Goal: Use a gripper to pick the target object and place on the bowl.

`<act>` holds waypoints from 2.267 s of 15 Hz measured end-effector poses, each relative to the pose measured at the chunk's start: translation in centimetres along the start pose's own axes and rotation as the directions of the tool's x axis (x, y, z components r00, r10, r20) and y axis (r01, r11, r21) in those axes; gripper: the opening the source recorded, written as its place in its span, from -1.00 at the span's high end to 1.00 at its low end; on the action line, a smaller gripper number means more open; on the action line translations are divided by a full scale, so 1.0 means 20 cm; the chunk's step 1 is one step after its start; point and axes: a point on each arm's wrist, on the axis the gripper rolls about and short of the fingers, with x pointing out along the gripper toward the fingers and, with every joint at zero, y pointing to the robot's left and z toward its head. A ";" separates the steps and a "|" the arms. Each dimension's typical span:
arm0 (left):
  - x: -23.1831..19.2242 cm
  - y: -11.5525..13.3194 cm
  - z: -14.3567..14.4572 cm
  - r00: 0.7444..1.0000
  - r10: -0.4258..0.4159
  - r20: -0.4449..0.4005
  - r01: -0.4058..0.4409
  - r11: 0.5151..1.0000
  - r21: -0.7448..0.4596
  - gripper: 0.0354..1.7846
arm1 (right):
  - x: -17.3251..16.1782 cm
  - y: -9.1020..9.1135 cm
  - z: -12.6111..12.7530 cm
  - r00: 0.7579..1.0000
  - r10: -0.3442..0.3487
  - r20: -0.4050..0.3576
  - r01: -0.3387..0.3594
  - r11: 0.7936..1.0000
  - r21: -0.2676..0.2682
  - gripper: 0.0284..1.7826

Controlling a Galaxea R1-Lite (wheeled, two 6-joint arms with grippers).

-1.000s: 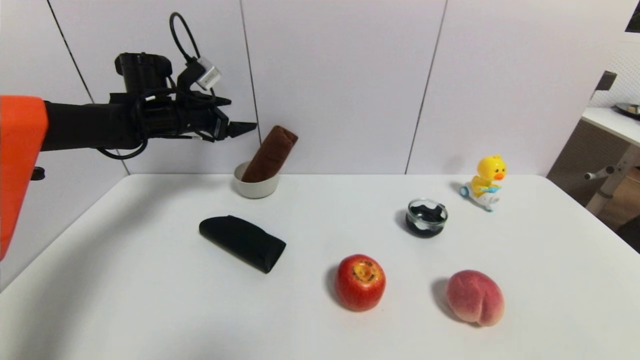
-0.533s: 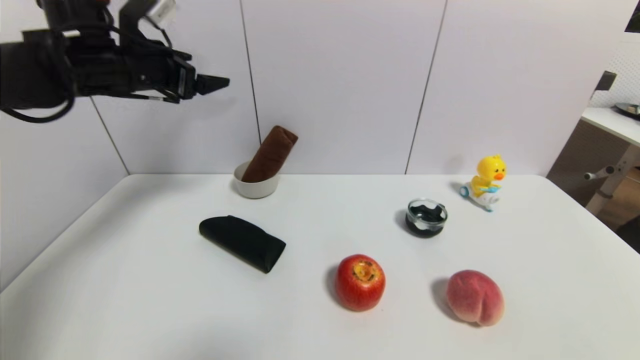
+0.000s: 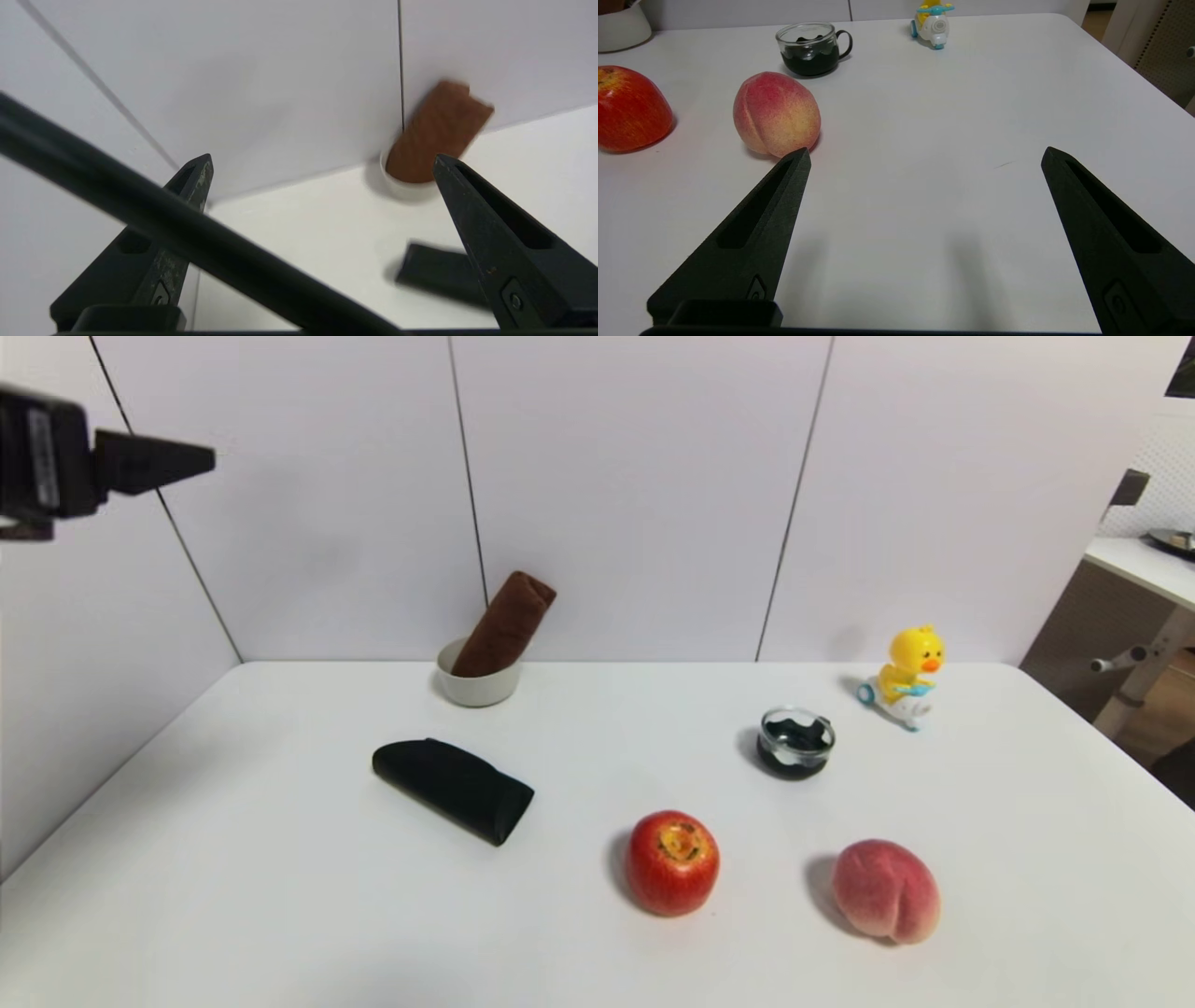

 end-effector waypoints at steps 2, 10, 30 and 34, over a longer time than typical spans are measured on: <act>-0.20 -0.05 -0.22 0.998 0.013 -0.065 -0.014 1.000 -0.022 -0.89 | 0.00 0.00 0.00 1.000 0.000 0.000 0.000 1.000 0.000 -0.92; -0.82 -0.29 -1.17 0.992 0.120 -0.034 -0.123 0.983 -0.137 -0.89 | 0.00 0.00 0.00 1.000 0.000 0.000 0.000 1.000 0.001 -0.92; -0.87 -0.37 -1.44 0.993 0.115 0.038 -0.098 0.950 -0.298 -0.89 | 0.00 0.00 0.00 1.000 0.000 0.001 0.000 1.000 0.000 -0.92; -0.87 -0.37 -1.44 0.993 0.115 0.038 -0.099 0.949 -0.298 -0.89 | 0.00 0.00 0.00 1.000 -0.002 0.002 0.002 1.000 0.003 -0.92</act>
